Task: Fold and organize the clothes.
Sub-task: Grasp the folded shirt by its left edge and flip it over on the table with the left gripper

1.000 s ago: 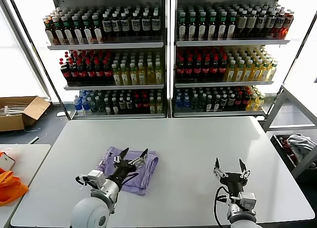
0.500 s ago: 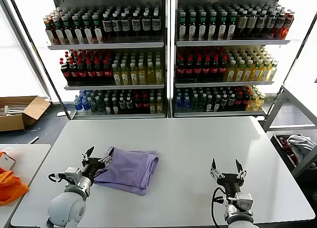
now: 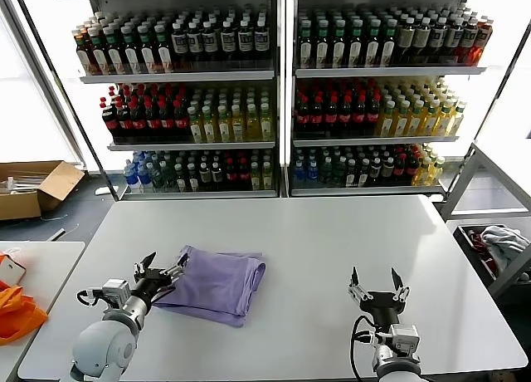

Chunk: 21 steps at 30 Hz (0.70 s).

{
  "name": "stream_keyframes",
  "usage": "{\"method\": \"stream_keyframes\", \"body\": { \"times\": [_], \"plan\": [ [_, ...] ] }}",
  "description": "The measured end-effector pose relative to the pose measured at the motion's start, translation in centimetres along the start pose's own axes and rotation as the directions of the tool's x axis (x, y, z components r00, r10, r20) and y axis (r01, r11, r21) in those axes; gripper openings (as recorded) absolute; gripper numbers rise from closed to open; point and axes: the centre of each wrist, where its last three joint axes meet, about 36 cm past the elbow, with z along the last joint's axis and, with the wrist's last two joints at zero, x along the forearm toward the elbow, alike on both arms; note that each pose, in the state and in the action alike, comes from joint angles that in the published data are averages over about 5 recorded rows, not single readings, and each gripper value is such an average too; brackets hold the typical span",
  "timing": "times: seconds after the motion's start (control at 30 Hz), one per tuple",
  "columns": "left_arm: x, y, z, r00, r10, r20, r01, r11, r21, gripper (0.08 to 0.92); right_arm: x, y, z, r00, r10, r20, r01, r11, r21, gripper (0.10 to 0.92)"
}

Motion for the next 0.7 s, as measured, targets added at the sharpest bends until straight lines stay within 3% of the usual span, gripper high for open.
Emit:
{"method": "stream_keyframes", "body": {
  "times": [0.5,0.7],
  "plan": [
    [-0.4,0.6,1.7,0.9955,0.040,-0.085,-0.034,0.996,0.078,0.807,0.1,0.5,0.1,1.000,-0.006,0.000,0.006,1.000,0.002,0.823],
    [-0.4,0.8,2.3,0.9931,0.055,-0.104,-0.044,0.993,0.106,0.654,0.1,0.4,0.1,1.000,-0.005,0.001,0.005,1.000,0.004,0.823]
  ]
}}
